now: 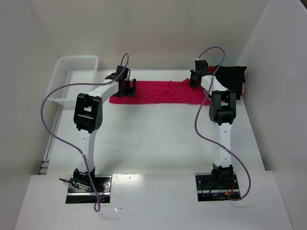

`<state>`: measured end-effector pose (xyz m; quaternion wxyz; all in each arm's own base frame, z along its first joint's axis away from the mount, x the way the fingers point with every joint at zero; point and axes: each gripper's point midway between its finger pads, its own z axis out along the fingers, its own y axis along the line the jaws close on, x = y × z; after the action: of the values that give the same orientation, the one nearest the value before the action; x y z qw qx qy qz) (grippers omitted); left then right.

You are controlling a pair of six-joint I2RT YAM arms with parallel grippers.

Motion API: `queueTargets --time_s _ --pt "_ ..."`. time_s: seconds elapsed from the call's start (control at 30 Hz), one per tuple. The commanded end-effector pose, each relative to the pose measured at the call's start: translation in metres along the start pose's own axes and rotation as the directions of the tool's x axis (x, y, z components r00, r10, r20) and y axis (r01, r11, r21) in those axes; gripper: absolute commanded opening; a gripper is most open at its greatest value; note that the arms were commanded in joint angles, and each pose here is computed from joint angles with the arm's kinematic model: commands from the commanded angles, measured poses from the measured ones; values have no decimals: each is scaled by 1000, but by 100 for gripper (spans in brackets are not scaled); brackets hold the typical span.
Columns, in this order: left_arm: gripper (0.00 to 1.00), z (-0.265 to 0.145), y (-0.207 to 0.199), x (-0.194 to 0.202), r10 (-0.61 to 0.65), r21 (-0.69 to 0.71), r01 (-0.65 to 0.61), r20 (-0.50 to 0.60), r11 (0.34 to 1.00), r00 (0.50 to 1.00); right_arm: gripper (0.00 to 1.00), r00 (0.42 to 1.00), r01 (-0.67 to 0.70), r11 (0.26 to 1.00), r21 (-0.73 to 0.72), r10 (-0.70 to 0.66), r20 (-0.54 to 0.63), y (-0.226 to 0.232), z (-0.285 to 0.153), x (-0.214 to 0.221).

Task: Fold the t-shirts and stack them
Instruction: Fold the other side of the tshirt into a rectangle

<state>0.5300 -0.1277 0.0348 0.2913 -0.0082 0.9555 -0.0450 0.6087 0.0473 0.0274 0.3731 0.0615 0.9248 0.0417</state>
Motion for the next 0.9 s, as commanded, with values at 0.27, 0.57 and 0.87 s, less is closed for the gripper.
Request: queueTargets --time_s 0.27,0.57,0.87 --pt "99 5 -2 -13 10 16 -11 23 1000 1000 11 991 -46 998 -36 50 121 -3 -42 -51" --pt "99 9 7 -41 -22 -63 29 103 998 994 11 995 -31 995 -90 40 95 6 -42 -40" --pt "99 23 27 -44 15 -183 1 82 983 997 11 995 -21 995 -98 30 94 7 -44 -40"
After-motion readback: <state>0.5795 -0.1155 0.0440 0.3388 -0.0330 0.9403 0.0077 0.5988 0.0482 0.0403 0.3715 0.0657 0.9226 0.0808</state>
